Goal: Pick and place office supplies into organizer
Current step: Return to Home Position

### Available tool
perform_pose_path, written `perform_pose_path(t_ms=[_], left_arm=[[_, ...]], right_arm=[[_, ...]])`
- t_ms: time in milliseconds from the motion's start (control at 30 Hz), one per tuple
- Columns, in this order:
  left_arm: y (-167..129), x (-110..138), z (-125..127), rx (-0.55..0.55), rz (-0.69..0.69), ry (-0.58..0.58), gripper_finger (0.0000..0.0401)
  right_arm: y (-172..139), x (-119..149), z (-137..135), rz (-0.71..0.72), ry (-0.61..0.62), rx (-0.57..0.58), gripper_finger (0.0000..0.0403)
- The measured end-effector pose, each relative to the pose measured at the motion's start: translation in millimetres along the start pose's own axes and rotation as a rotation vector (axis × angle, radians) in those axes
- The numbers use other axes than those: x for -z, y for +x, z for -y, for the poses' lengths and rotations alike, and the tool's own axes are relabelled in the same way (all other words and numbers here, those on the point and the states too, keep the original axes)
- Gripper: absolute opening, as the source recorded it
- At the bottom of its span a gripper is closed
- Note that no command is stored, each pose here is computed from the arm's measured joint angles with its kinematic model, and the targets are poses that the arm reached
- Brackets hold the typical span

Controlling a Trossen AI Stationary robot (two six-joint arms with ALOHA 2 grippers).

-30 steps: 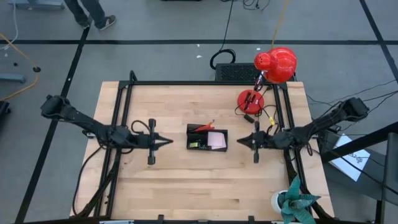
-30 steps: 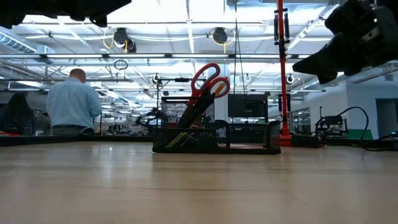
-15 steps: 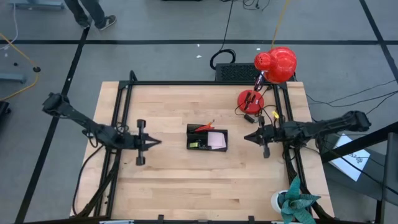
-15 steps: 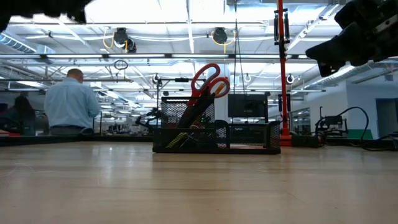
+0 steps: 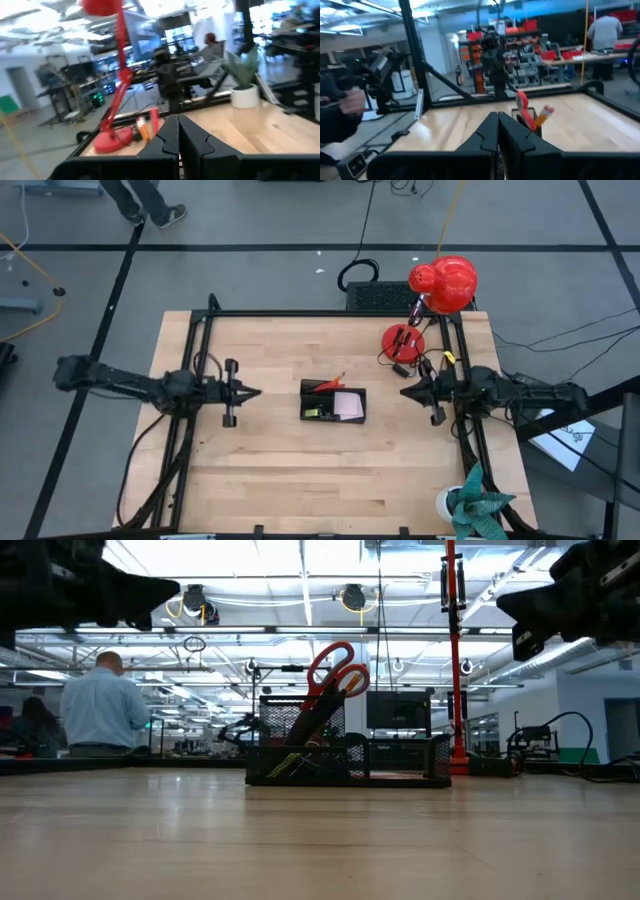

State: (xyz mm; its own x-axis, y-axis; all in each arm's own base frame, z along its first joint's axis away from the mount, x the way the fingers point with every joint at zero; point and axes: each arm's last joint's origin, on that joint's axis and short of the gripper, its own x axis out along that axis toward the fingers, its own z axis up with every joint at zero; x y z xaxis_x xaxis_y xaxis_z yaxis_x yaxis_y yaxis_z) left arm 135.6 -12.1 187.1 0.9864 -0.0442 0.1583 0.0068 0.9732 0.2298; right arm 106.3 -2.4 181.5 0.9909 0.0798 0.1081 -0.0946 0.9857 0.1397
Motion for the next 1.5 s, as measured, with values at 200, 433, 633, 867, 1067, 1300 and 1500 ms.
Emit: perform_pose_path(t_ms=[200, 433, 633, 867, 1067, 1300, 1500], left_arm=[[-1.2, 10.0, -24.3, -0.174, -0.081, -0.098, 0.0001], [-5.0, -17.1, -29.5, -0.125, 0.076, -0.041, 0.0001], [-11.4, -41.3, -27.5, -0.090, -0.115, 0.050, 0.0001], [-31.8, -40.8, -20.8, -0.102, -0.061, 0.091, 0.0000], [-40.0, -20.0, -14.4, -0.071, -0.024, 0.080, 0.0000], [-40.1, 3.6, -5.4, 0.046, -0.035, 0.040, 0.0000], [-40.2, 9.8, -4.0, 0.058, -0.083, 0.006, 0.0000]], right_arm=[[-1.6, 0.9, 10.2, -0.016, -0.006, 0.064, 0.0000], [-5.1, 1.7, 13.2, -0.045, 0.032, 0.025, 0.0000], [-8.9, 1.2, 12.0, -0.037, -0.007, 0.027, 0.0000], [-13.7, 5.6, 12.7, -0.065, -0.037, 0.083, 0.0000], [-13.4, 3.3, 12.3, -0.033, -0.031, 0.075, 0.0000], [-13.3, 3.5, 12.1, -0.033, -0.025, 0.072, 0.0000], [-13.3, 3.5, 11.3, -0.037, -0.029, 0.046, 0.0000]])
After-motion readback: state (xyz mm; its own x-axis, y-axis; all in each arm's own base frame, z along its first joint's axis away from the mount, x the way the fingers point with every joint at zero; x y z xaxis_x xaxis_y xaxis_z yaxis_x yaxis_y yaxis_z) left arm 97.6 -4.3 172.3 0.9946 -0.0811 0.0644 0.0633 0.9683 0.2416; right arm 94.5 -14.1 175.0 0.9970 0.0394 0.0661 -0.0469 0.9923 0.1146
